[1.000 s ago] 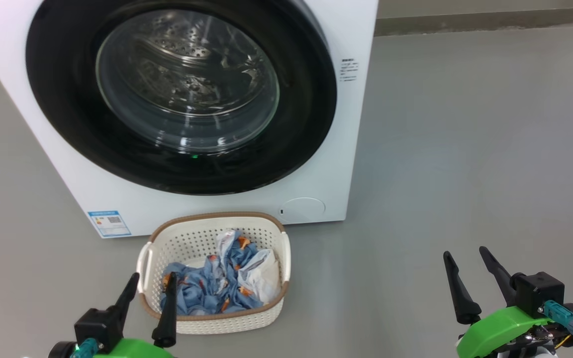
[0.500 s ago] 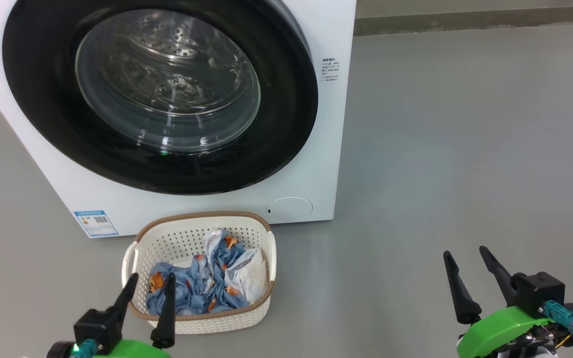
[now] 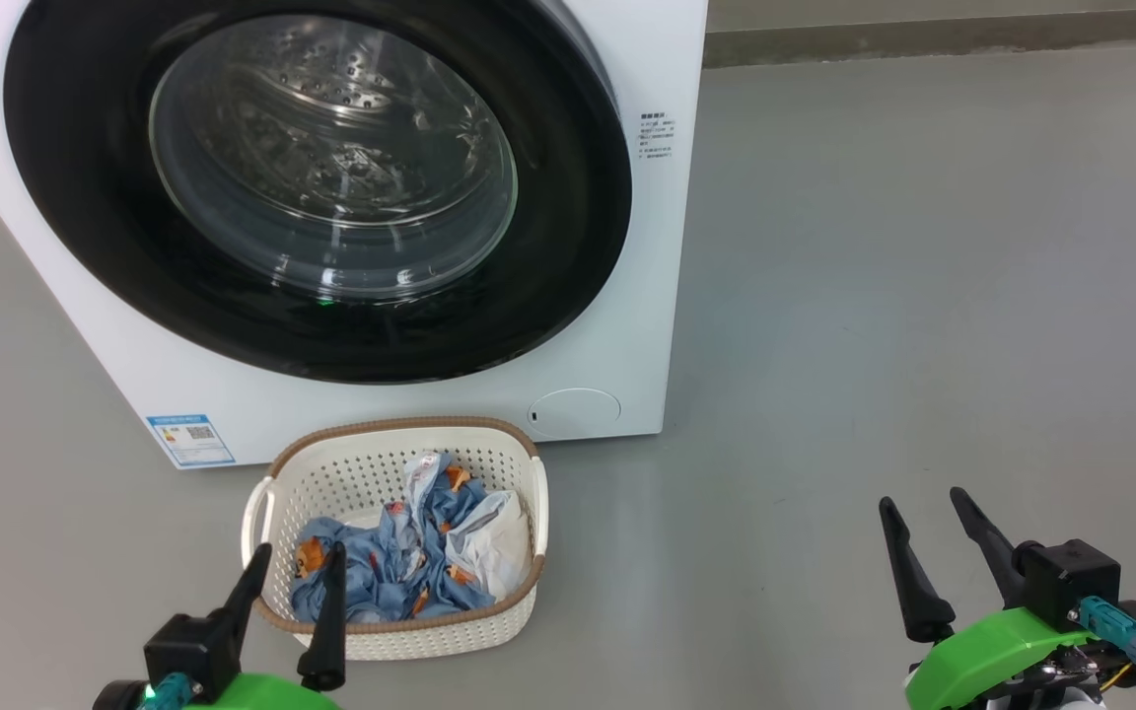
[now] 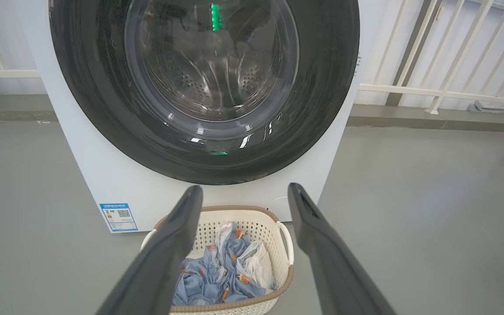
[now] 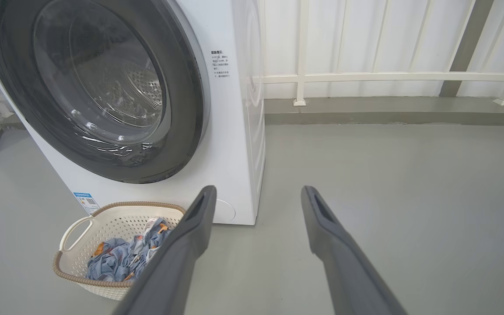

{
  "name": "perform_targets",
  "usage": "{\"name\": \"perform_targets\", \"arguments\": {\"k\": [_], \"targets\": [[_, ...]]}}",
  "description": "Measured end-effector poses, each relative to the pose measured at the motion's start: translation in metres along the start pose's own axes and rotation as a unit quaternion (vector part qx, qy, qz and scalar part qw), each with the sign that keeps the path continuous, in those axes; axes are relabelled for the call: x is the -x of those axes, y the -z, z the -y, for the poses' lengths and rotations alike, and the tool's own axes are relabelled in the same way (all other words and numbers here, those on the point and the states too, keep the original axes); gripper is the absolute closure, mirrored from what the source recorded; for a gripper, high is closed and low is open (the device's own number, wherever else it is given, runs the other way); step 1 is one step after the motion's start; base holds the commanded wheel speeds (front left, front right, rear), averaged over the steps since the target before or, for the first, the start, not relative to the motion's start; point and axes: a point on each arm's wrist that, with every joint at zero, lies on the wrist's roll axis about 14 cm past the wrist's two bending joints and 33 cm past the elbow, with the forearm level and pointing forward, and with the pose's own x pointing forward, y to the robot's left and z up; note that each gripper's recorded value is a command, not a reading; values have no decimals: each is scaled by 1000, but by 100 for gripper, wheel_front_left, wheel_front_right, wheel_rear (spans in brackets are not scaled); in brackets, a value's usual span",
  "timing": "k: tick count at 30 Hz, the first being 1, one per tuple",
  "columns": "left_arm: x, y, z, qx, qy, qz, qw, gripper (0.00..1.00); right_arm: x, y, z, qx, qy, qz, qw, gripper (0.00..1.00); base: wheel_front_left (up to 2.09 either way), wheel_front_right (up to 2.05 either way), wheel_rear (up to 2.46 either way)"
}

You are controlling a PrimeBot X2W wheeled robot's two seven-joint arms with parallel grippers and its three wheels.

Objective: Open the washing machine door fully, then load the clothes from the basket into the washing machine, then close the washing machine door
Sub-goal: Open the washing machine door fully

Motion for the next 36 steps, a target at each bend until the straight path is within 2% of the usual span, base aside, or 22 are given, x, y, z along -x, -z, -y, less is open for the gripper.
{"name": "perform_targets", "arguments": {"k": [17, 20, 23, 27, 29, 32, 36], "targets": [[-2, 3, -1, 3, -4, -3, 1000, 0, -2, 4, -4, -8, -6, -7, 1000, 100, 0, 0, 0], [-3, 5, -2, 3, -5, -5, 1000, 0, -4, 7, -1, -46, 1, -11, 999, 100, 0, 0, 0], [-6, 5, -4, 3, -6, -5, 1000, 0, -12, 9, 7, -139, 19, -15, 990, 100, 0, 0, 0], [-14, 3, -5, 5, -6, -2, 1000, 0, -30, 7, 21, -288, 44, -8, 957, 100, 0, 0, 0], [-17, 5, -7, 7, -9, -6, 1000, 0, -38, 9, 28, -360, 55, -7, 931, 100, 0, 0, 0], [-23, 7, -9, 8, -11, -5, 1000, 0, -52, 13, 39, -466, 69, -3, 882, 100, 0, 0, 0], [-33, 8, -12, 11, -13, -6, 1000, 0, -76, 17, 45, -570, 73, 0, 818, 100, 0, 0, 0]]}}
